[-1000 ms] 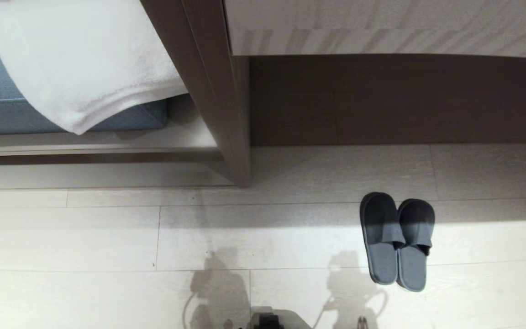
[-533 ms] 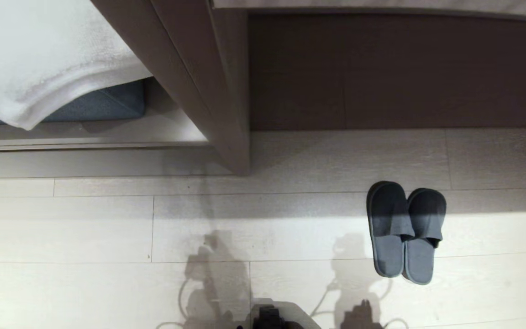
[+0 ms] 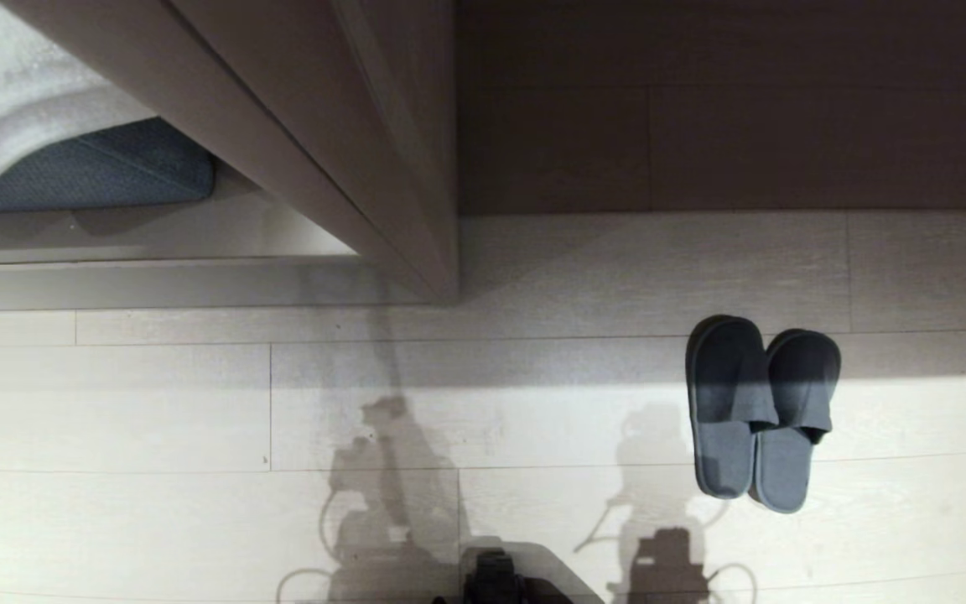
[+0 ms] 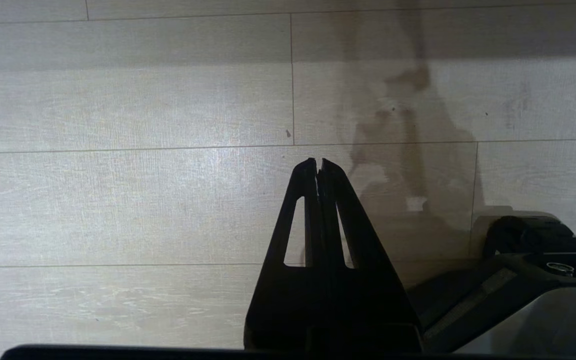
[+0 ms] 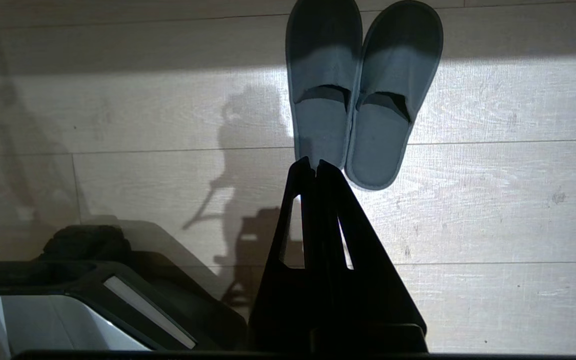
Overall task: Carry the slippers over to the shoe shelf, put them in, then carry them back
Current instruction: Pick up the slippers on the floor
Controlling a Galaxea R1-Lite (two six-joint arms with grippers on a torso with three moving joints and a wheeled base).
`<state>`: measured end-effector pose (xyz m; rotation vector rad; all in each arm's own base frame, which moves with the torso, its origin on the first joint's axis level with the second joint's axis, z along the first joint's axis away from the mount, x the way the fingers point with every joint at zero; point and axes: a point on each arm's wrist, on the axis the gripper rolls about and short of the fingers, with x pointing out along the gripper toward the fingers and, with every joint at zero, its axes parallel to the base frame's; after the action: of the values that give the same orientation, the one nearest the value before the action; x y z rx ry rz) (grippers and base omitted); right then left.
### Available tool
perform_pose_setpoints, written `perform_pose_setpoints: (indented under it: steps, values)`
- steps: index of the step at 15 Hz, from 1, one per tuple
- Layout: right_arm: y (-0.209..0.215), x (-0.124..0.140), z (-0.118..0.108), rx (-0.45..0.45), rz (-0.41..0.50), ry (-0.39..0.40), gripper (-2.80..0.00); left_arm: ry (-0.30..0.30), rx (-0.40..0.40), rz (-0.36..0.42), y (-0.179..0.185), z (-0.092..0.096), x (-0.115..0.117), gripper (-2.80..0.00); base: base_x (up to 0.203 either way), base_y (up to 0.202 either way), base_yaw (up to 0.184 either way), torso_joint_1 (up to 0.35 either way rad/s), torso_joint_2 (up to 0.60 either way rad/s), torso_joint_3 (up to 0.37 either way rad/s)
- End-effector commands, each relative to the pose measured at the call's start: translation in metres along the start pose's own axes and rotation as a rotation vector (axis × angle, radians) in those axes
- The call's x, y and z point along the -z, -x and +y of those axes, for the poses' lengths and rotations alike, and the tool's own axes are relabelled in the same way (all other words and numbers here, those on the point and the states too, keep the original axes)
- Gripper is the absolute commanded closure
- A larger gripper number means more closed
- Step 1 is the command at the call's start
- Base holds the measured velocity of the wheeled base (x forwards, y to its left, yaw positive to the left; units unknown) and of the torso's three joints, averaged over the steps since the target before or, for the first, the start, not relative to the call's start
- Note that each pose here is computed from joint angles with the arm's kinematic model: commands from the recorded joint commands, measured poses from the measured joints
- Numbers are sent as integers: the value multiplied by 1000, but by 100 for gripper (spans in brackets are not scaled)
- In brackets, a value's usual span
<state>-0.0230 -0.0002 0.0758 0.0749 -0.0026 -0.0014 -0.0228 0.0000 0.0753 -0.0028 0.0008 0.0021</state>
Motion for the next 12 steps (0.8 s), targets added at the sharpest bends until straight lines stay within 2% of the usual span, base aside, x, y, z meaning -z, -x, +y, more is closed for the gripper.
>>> perform_pose_setpoints:
  steps: [1,4,5,6,10,12]
  values:
    - [0,0,0,0,-1,0,0,0,-1,1,0,0,0,0,0,0,0,11,3,-27]
    - [1,-4,0,-4,-13,3,0,0,-1,1,0,0,0,0,0,0,0,0,0,0]
    - [4,-16,1,-7,-36,1,0,1,-2,1,0,0,0,0,0,0,0,0,0,0]
    - [4,-27,2,-4,-21,-7,0,0,-1,1,0,0,0,0,0,0,0,0,0,0]
    - [-37,-66,4,56,236,-6,0,-1,-1,1,0,0,0,0,0,0,0,0,0,0]
    - [-71,-70,4,94,398,4,0,-4,1,1,0,0,0,0,0,0,0,0,0,0]
